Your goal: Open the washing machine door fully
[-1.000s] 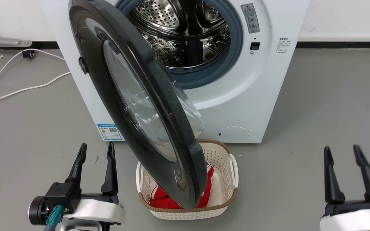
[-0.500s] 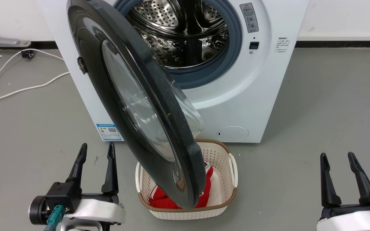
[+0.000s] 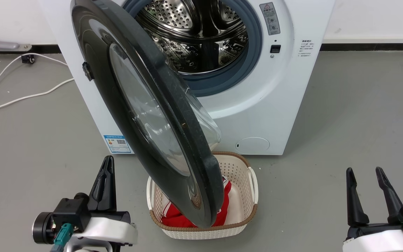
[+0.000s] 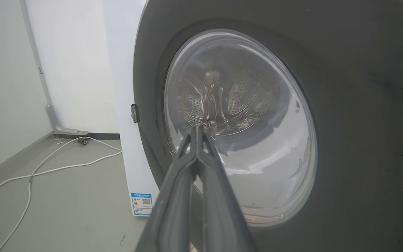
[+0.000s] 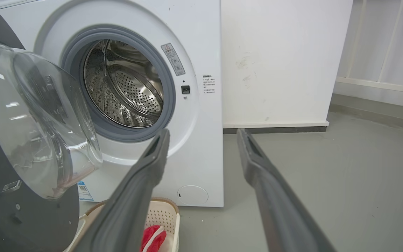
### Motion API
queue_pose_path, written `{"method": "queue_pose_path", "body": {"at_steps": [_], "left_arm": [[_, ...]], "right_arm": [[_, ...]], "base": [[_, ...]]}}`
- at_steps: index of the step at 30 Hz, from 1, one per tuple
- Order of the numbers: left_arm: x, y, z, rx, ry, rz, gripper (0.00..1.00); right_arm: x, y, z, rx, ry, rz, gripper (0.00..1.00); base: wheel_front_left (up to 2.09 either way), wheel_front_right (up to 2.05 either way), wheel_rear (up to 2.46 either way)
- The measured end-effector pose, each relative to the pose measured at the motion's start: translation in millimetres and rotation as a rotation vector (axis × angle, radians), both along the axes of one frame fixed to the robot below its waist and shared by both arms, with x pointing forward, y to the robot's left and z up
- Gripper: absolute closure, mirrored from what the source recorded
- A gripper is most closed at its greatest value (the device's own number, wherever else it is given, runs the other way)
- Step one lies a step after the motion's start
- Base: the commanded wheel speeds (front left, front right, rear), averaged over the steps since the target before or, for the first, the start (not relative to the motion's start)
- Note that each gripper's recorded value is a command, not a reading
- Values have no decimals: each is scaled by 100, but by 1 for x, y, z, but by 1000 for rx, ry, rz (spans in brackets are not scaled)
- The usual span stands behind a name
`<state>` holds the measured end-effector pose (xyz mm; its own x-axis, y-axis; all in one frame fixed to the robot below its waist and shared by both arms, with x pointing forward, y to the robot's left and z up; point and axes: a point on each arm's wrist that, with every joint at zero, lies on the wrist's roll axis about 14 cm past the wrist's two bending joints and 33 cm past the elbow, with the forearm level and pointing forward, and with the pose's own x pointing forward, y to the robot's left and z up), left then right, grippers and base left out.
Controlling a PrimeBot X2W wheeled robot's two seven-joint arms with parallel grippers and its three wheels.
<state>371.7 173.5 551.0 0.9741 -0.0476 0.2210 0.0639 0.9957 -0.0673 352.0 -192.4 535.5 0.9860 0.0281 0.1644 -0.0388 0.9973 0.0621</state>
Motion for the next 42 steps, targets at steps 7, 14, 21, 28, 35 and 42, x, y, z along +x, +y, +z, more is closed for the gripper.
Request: {"method": "queue_pose_path", "body": {"at_steps": [7, 14, 21, 28, 35, 42], "left_arm": [[3, 4, 13, -5, -38, 18, 100], [5, 7, 65, -5, -186, 33, 100], [-3, -5, 103, -26, -283, 0, 100], [-24, -27, 154, -46, -459, -82, 100], [-47, -76, 198, -64, -611, -273, 100], [-57, -145, 184, -110, -488, -549, 100]], "right_arm": [[1, 1, -2, 10, 6, 3, 0], [2, 2, -3, 18, 8, 5, 0], [3, 1, -4, 27, 12, 4, 0], [4, 1, -6, 31, 19, 3, 0], [3, 0, -6, 38, 23, 1, 0], [0, -4, -8, 49, 30, -10, 0]], "base": [[0, 0, 0], [0, 0, 0], [0, 0, 0], [0, 0, 0], [0, 0, 0], [0, 0, 0]]}}
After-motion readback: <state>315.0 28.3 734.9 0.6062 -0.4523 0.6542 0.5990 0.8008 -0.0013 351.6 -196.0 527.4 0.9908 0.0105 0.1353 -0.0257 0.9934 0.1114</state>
